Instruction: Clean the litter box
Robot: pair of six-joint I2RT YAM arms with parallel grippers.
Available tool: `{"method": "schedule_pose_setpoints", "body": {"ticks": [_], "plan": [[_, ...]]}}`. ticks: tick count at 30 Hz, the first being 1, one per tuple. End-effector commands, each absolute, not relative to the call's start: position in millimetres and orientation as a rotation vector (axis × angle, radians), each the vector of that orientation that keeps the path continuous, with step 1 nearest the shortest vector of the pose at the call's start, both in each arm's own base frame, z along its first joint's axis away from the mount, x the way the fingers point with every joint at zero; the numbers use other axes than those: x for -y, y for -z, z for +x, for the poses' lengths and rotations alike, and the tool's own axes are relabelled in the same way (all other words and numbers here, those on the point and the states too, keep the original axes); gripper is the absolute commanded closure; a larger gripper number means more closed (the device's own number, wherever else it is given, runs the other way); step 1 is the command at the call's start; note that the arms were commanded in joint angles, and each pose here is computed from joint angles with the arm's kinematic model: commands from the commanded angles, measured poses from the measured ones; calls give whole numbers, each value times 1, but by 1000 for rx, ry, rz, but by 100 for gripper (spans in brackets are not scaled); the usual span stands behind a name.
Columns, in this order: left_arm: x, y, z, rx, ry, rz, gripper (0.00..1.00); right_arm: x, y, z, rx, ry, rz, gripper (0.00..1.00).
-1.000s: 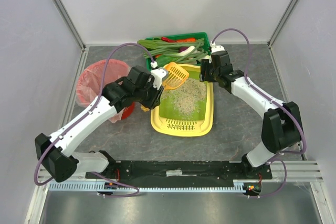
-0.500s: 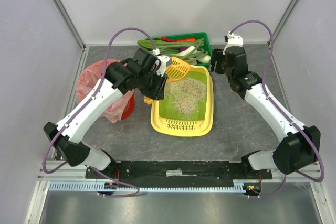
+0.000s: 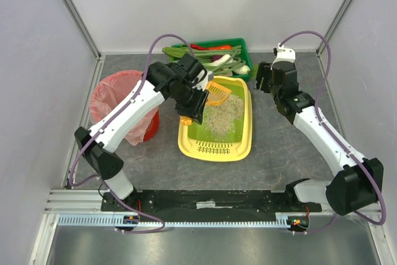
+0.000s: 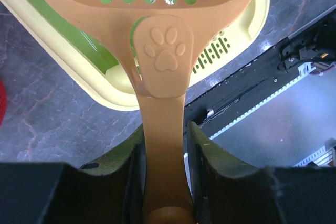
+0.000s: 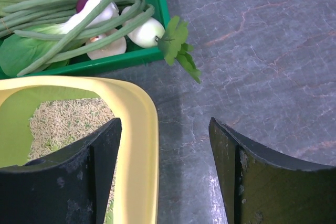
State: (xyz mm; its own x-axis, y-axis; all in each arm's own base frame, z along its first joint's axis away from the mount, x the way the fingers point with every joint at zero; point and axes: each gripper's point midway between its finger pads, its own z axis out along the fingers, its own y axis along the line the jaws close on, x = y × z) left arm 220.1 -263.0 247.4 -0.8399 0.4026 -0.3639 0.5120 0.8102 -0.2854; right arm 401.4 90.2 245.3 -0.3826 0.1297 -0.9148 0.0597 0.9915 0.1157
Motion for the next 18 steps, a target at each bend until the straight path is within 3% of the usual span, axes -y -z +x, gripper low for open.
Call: {"method": "schedule_pose_setpoints", "body": {"ticks": [1,5,18], "plan": [[235,-216,180,-3022,383,661,98,-77,-268,393,-1873,-74,200,24],[224,-199,184,-3058,258,660,98,-67,-271,384,-1854,-48,221,23],[248,-179,201,-3103,276,727,98,-56,-264,374,-1846,-29,260,21]]}}
